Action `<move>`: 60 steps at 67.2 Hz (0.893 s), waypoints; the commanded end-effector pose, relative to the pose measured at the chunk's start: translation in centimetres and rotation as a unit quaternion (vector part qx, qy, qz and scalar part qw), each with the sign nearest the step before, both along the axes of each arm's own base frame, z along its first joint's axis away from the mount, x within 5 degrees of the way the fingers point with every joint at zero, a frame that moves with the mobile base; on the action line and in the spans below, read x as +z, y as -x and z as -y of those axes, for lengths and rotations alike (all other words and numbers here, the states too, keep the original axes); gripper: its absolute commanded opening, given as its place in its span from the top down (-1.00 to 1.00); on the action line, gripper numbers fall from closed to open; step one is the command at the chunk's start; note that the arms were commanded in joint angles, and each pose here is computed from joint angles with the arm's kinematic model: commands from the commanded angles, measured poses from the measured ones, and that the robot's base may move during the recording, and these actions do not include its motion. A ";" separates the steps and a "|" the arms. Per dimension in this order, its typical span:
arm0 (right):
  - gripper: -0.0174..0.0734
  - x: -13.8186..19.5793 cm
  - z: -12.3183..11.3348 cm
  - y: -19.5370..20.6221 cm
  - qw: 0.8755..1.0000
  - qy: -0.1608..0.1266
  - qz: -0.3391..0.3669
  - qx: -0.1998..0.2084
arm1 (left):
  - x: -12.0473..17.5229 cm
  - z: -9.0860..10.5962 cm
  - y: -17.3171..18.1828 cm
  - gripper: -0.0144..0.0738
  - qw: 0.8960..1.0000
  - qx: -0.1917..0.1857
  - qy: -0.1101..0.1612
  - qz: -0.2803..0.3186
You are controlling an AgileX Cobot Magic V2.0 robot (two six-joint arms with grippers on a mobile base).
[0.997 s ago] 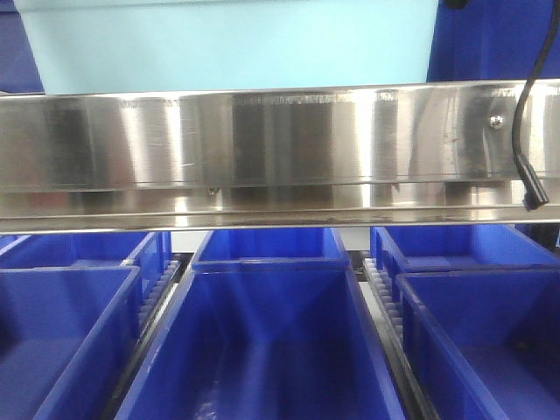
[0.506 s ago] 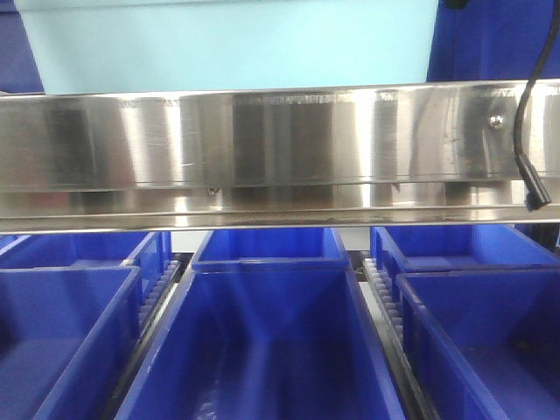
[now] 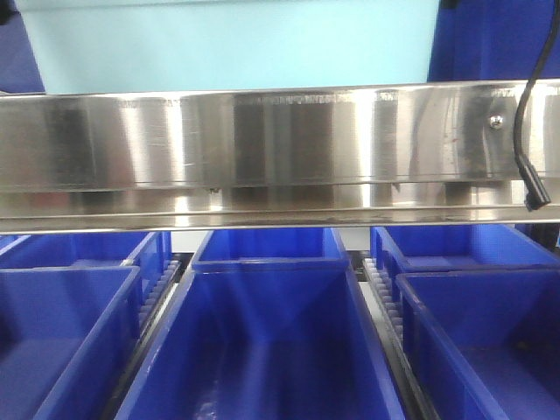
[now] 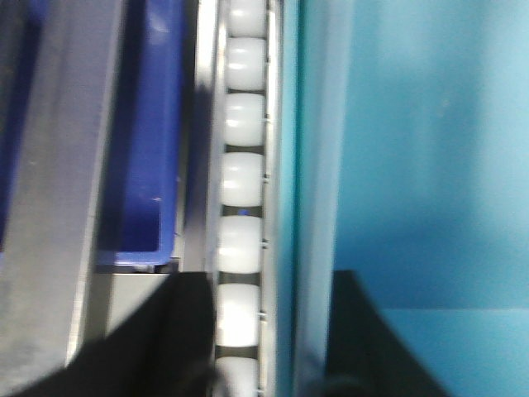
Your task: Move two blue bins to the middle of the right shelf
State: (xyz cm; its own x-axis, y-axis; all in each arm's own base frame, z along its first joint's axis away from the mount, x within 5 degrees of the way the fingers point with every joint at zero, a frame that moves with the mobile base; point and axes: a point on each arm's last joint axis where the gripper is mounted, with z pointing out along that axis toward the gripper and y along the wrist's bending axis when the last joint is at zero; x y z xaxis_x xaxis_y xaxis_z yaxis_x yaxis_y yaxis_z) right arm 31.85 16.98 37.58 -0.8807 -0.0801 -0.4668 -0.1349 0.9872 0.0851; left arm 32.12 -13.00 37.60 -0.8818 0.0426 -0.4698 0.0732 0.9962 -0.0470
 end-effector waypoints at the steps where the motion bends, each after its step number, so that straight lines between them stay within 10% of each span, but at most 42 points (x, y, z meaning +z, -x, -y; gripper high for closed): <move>1: 0.98 0.0 0.2 -0.1 1.000 0.003 0.007 0.001 | 0.0 0.3 0.2 0.68 1.000 -0.003 0.016 -0.004; 5: 0.98 0.0 0.2 -0.1 1.000 0.003 0.007 0.001 | 0.0 0.4 0.2 0.93 1.000 -0.003 0.019 -0.005; 60: 0.98 2.6 1.3 1.3 0.999 0.005 0.049 -0.003 | 4.6 1.6 1.3 0.92 0.996 -0.029 0.005 0.085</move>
